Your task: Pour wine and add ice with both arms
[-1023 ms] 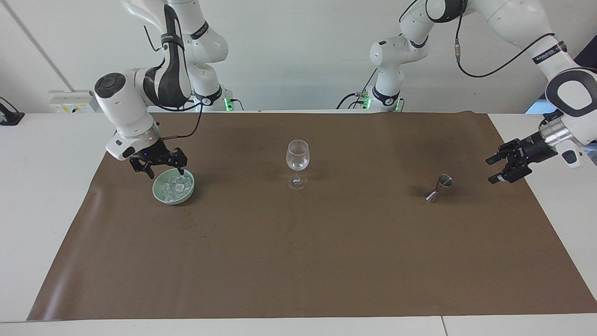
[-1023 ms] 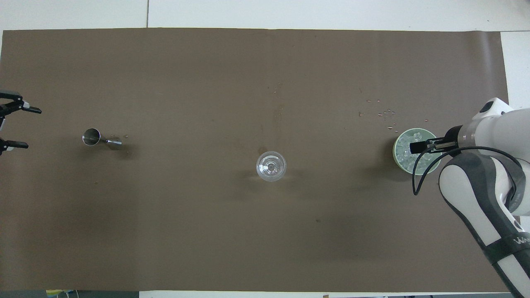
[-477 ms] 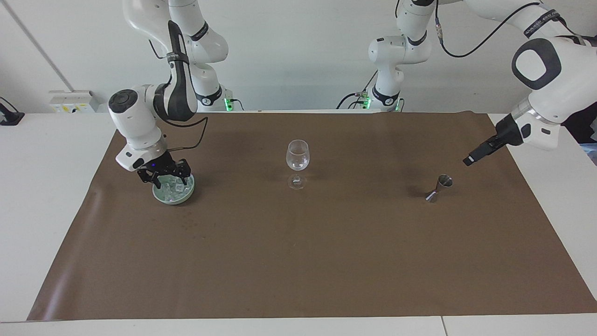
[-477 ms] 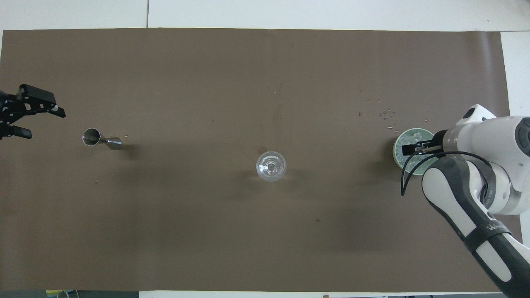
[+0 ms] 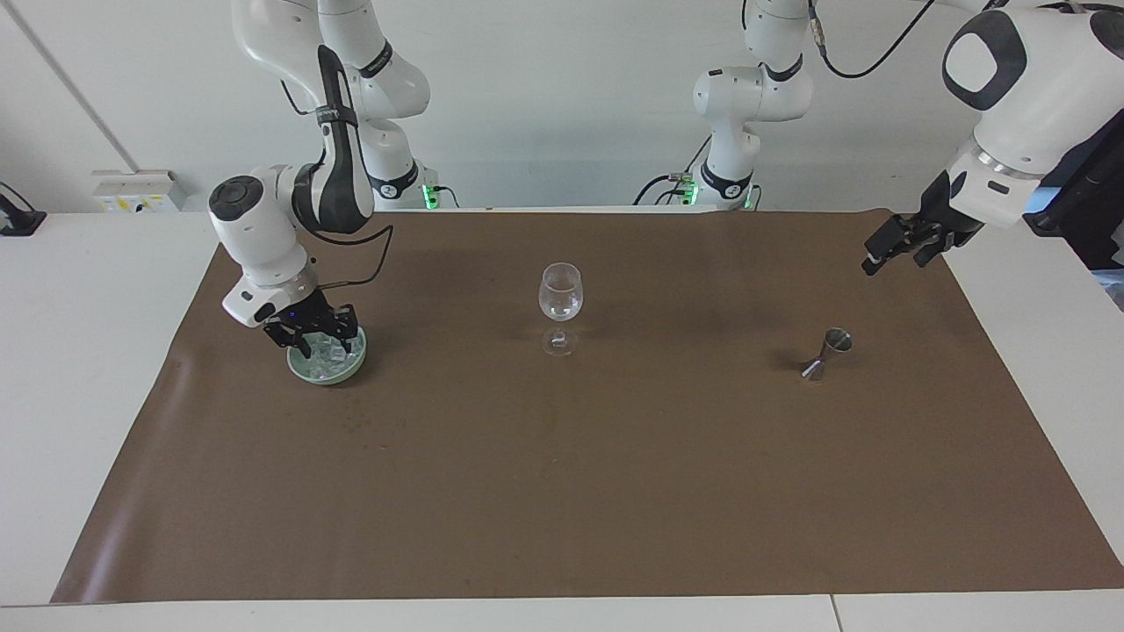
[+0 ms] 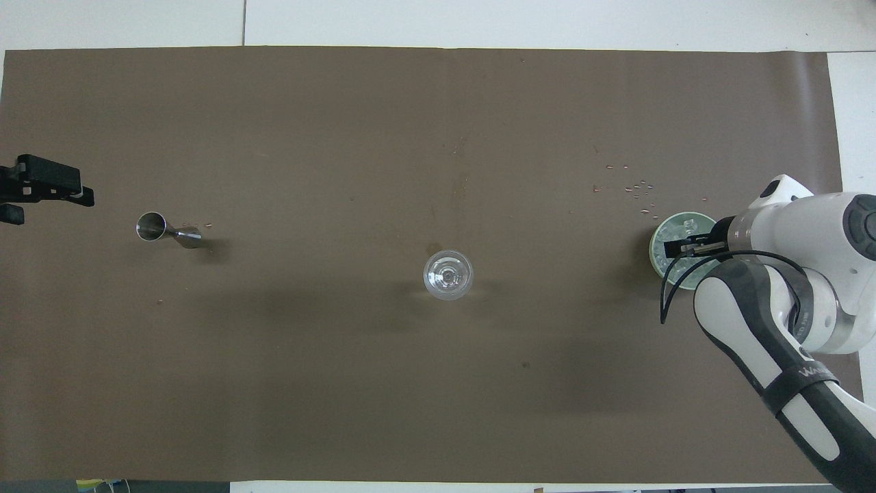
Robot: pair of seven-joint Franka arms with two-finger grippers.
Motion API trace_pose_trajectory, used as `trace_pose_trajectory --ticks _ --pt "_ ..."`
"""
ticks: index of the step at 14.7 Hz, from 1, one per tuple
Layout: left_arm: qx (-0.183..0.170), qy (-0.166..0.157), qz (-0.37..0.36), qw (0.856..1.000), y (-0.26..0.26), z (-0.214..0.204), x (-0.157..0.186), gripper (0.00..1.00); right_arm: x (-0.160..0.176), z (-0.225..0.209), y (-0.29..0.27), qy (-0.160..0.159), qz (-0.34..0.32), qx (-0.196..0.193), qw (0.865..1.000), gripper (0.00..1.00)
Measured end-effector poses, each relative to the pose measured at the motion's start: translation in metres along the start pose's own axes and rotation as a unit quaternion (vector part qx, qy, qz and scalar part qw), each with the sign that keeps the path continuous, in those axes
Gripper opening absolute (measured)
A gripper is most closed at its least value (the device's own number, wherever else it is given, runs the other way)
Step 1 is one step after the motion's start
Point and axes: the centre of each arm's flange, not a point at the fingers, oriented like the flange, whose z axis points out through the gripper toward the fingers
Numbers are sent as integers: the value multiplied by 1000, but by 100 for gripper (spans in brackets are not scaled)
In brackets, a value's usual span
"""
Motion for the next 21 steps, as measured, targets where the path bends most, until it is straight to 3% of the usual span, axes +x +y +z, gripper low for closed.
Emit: trace_pose_trajectory --ticks 1,6,11,21 --pt "10 4 8 1000 2 -6 -4 100 0 0 0 -1 0 0 1000 66" --pt "31 -8 49 998 20 -38 -33 100 -4 5 -1 -6 0 1 1000 58" --pt "33 -28 59 997 23 -37 -43 100 -7 9 -1 -11 0 2 1000 58" --pt "38 -35 65 997 17 -28 -34 100 -8 9 -1 -8 1 1 1000 55"
